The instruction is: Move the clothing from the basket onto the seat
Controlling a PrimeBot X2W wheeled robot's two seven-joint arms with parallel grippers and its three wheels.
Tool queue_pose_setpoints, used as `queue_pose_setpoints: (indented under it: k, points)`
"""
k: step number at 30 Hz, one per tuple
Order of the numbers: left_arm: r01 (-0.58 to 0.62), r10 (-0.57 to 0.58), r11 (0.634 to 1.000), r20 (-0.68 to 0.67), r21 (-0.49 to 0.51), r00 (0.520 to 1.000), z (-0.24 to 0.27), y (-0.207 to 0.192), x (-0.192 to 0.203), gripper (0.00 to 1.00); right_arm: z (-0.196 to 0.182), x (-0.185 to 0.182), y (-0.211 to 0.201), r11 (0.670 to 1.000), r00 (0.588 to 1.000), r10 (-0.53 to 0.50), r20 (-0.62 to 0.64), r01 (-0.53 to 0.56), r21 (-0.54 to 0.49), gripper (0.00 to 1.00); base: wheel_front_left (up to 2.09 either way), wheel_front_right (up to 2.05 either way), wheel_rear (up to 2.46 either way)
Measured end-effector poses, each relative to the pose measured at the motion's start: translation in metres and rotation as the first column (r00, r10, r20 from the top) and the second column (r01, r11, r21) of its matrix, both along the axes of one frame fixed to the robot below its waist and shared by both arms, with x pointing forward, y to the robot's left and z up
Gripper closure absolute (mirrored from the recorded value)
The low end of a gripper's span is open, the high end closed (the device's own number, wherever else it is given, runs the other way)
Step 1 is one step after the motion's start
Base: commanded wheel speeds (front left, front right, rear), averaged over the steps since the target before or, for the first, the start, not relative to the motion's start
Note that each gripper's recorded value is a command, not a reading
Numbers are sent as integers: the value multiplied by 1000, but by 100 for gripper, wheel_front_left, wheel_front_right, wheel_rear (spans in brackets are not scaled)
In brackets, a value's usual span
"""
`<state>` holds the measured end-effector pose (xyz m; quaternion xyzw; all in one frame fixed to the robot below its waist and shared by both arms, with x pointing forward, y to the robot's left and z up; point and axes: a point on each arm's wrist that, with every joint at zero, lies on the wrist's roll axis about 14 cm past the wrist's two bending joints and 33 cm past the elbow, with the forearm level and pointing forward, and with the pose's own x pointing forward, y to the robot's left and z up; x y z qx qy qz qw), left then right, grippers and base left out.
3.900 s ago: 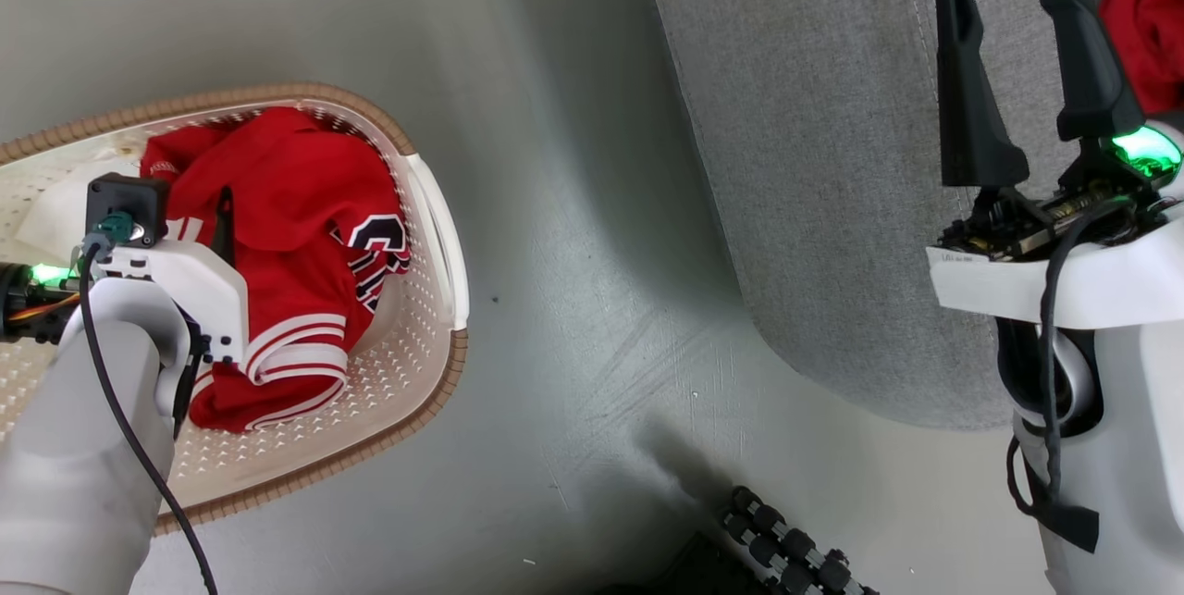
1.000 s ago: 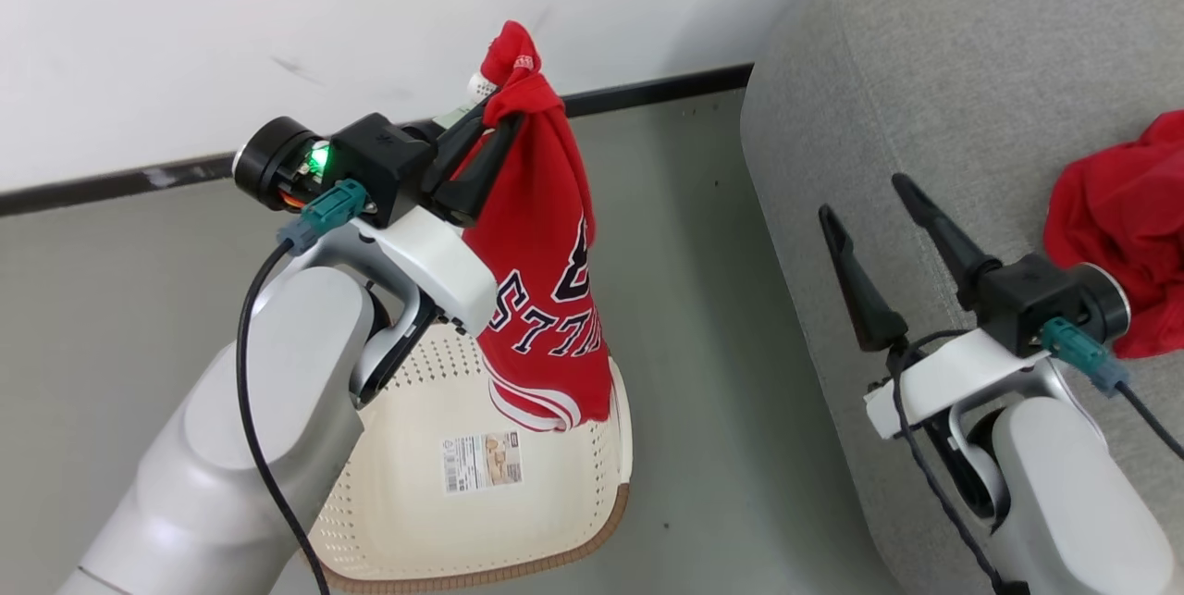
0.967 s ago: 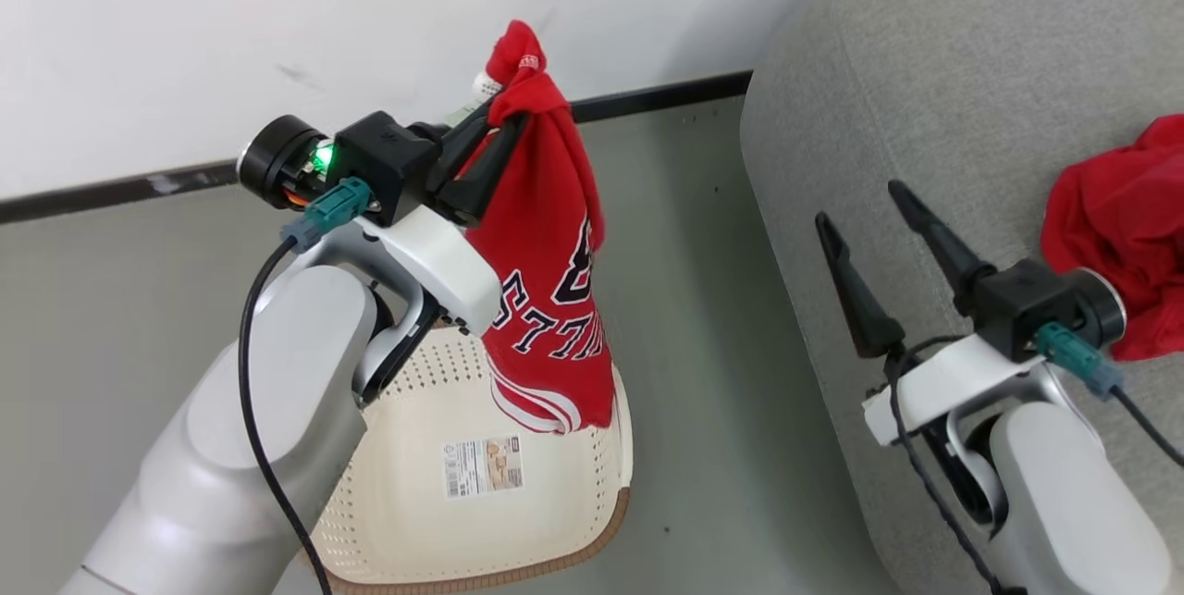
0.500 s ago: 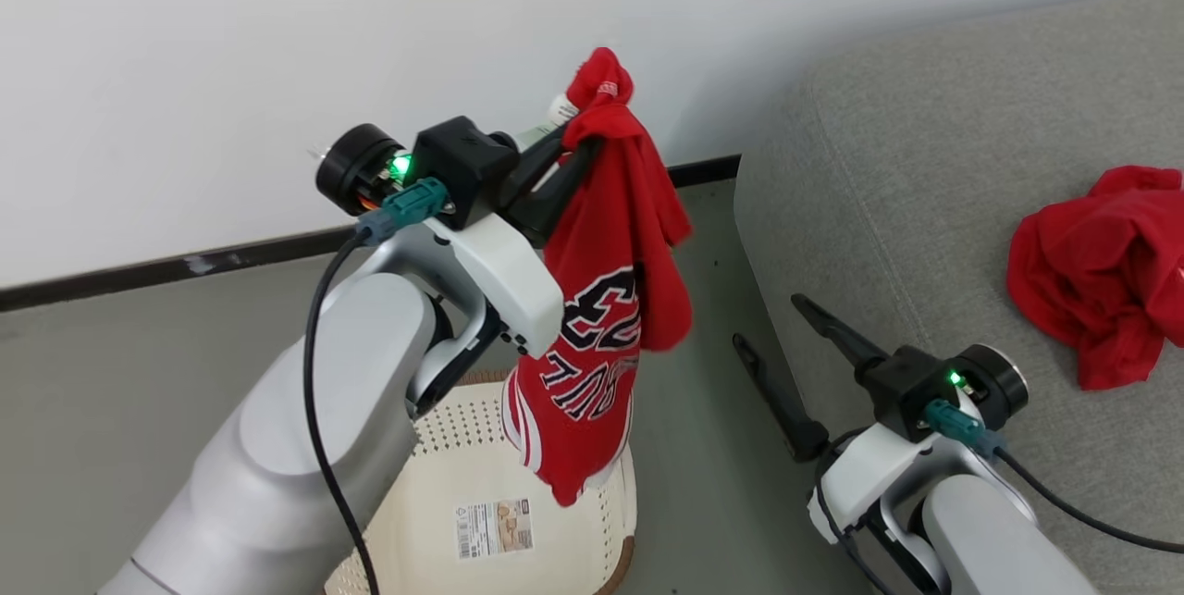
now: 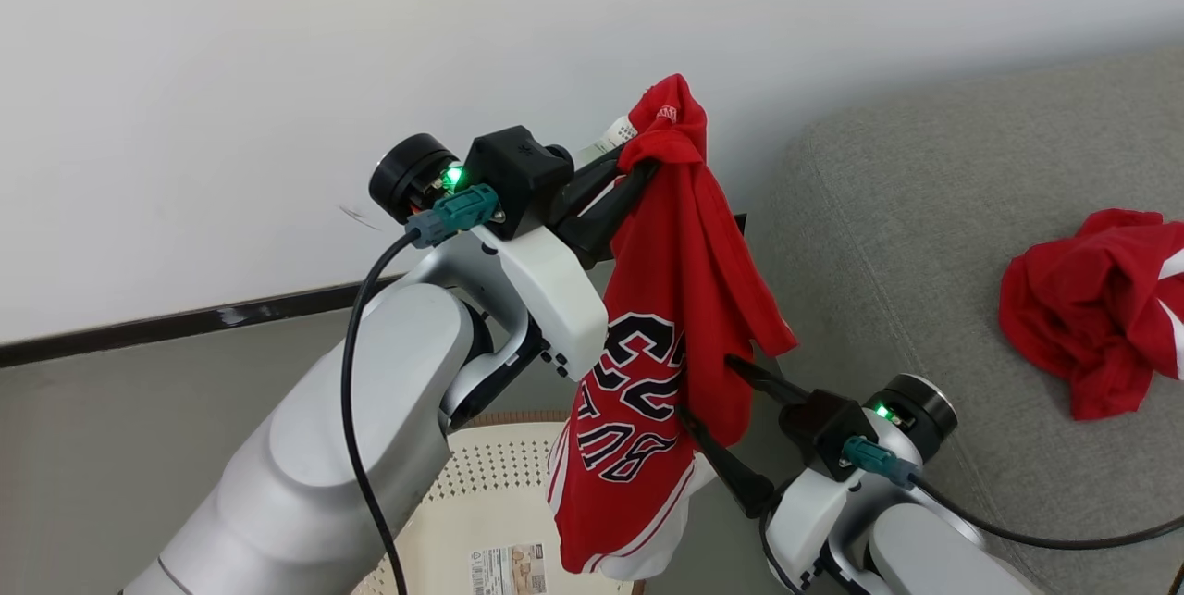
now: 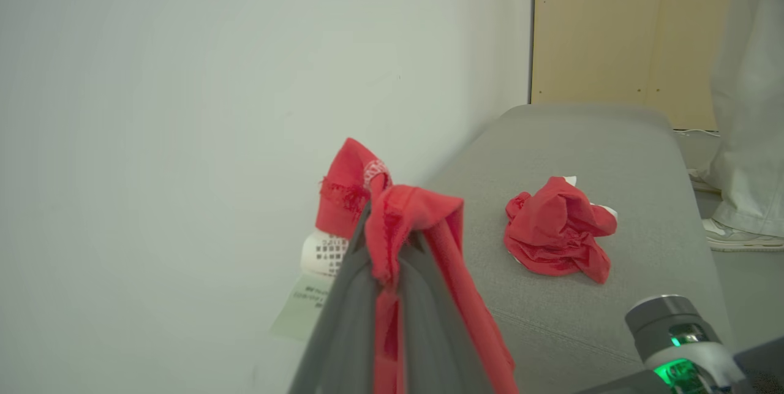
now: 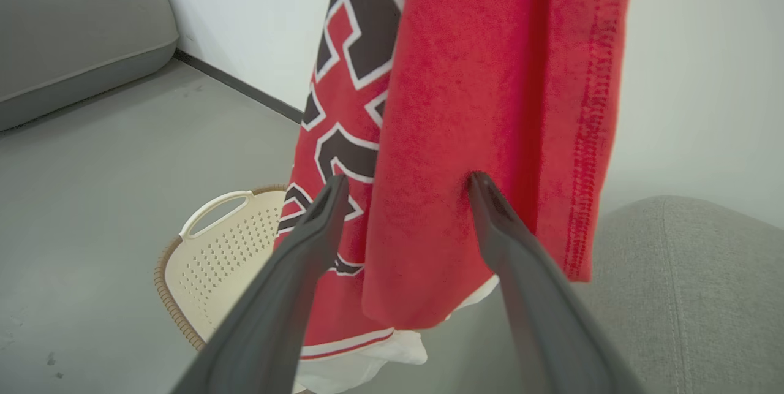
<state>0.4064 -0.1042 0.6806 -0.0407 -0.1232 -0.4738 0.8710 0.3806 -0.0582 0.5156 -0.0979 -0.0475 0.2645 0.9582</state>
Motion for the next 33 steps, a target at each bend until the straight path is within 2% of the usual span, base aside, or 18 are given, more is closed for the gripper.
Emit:
queue_pose_setpoints:
  k: [11,16,25,26,27,28,29,33]
  points:
    - [9,-9,1000,19,2,1000,16,3,-18,100,7,-1,29,991,994,106,41,-102,-91,0,0,0,0]
    - [3,-4,1000,24,8,1000,19,7,-22,100,13,7,33,986,991,111,71,-101,-133,0,0,0,0]
    - [-1,0,1000,25,12,1000,22,12,-27,100,16,16,38,986,992,102,80,-90,-143,2,0,0,0]
    - [0,0,1000,24,9,1000,23,12,-28,100,16,17,38,987,992,99,77,-87,-138,52,0,0,0]
    - [0,0,1000,21,6,1000,23,13,-28,100,15,18,39,987,993,96,72,-86,-134,68,0,0,0]
    - [-2,2,1000,21,8,1000,23,13,-28,100,14,18,40,987,993,98,68,-88,-135,90,0,0,0]
    - [-4,4,1000,18,9,1000,22,14,-28,100,13,19,41,987,993,100,66,-91,-136,100,0,0,0]
    - [-14,14,1000,4,1,1000,21,18,-26,100,15,23,40,990,994,89,62,-81,-113,100,0,0,0]
